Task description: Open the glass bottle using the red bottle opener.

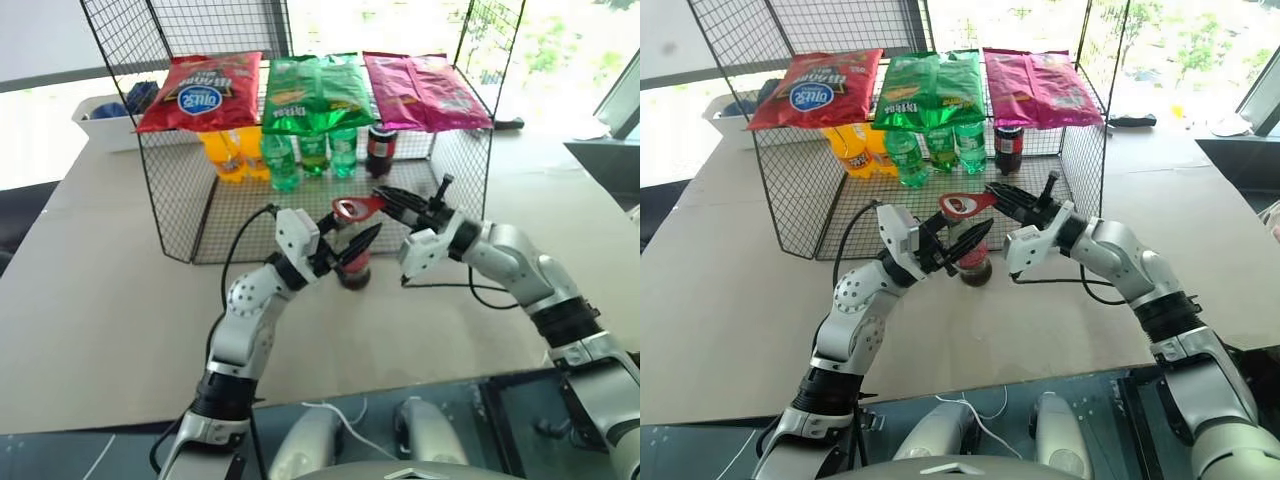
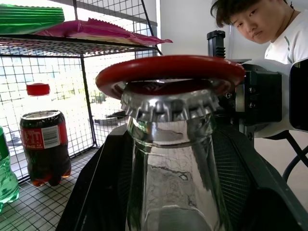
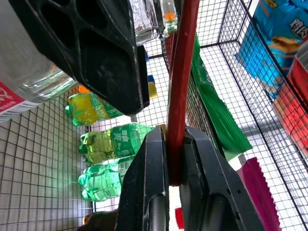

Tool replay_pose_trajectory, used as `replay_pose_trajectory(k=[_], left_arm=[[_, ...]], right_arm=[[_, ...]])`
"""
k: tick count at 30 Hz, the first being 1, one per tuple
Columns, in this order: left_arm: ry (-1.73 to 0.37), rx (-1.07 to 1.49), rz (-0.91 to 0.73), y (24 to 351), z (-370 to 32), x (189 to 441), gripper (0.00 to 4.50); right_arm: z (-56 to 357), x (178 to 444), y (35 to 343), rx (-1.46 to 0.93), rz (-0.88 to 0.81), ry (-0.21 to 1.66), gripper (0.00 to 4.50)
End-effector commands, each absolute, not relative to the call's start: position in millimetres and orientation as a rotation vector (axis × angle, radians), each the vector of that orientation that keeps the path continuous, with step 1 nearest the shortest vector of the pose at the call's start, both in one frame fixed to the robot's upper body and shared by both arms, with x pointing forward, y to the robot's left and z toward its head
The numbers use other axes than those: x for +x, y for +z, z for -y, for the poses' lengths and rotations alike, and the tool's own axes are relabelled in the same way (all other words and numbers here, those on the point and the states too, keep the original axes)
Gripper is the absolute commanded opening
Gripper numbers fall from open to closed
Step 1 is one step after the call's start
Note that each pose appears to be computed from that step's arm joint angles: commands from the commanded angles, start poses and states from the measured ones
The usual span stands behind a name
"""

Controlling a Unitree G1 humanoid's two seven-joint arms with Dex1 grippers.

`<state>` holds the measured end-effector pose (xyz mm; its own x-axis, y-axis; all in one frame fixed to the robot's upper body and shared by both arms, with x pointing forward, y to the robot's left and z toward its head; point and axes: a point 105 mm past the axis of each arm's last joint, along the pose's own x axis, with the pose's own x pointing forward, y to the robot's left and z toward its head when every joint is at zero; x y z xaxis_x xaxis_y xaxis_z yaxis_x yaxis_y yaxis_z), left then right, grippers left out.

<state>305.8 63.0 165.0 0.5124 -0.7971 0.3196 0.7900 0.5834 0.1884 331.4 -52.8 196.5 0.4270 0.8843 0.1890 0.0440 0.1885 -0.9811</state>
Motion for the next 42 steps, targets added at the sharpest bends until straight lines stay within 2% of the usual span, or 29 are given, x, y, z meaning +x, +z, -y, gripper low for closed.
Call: replay_pose_trajectory(k=[1,9,22,37,42], left_arm=[[-0.964,0.035,0.291,143,-56,311,2.25],[-0.991,0.029,0.281,141,-50,312,2.25],[-1.028,0.018,0.262,135,-42,309,2.25],[-0.998,0.012,0.265,135,-51,308,2.25],[-0.993,0.015,0.274,139,-54,307,2.25]], right_arm=[[43,321,212,-1.283,1.1,0.765,0.0],[63,334,211,-1.324,1.057,0.718,0.0],[76,340,218,-1.367,1.063,0.675,0.0],[64,319,248,-1.168,1.211,0.6,0.0],[72,325,256,-1.092,1.175,0.527,0.0]])
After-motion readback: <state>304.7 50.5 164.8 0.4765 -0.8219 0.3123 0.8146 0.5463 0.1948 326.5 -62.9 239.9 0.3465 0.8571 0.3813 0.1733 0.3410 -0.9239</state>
